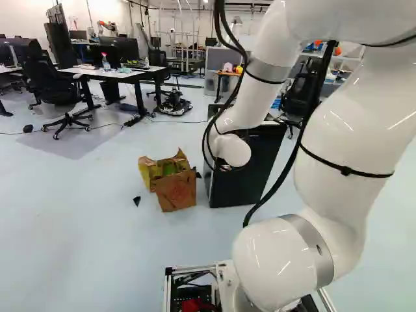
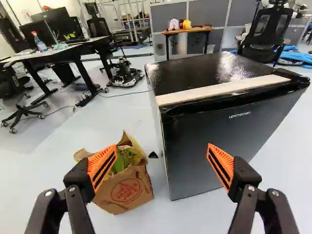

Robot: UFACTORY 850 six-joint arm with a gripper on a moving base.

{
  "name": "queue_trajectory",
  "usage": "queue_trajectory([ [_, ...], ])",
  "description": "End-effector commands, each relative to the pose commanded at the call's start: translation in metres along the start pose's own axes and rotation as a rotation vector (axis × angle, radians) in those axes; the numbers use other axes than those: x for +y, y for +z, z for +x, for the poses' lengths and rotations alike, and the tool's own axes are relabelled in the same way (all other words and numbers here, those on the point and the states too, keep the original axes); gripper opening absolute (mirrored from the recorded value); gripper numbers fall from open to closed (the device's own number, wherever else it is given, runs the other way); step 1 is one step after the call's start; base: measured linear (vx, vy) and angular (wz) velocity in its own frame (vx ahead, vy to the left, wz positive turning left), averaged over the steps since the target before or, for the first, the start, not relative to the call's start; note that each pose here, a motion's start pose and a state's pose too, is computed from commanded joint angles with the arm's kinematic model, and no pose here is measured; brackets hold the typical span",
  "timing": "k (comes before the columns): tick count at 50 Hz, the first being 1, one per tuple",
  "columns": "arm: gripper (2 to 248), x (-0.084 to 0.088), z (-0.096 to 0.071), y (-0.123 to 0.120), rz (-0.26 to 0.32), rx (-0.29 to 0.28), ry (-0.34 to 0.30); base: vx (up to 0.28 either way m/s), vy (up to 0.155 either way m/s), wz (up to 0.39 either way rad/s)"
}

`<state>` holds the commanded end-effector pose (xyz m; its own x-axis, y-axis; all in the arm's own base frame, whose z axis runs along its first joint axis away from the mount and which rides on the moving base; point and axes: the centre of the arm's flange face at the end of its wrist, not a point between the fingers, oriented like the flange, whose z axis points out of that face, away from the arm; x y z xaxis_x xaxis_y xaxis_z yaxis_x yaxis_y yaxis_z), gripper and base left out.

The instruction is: Grab a drink from the fridge

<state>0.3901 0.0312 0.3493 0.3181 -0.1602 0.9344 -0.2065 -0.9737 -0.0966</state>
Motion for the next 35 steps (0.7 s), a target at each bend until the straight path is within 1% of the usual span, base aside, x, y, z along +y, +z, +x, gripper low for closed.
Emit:
queue_trajectory([
  [14,247,-0.011,-0.005,0.021,-0.065,0.036,0.037,0.0,0.0,0.0],
  [27,247,-0.019,-0.013,0.037,-0.116,0.056,0.057,0.0,0.0,0.0],
  [35,247,-0.024,-0.017,0.046,-0.151,0.079,0.068,0.0,0.0,0.0],
])
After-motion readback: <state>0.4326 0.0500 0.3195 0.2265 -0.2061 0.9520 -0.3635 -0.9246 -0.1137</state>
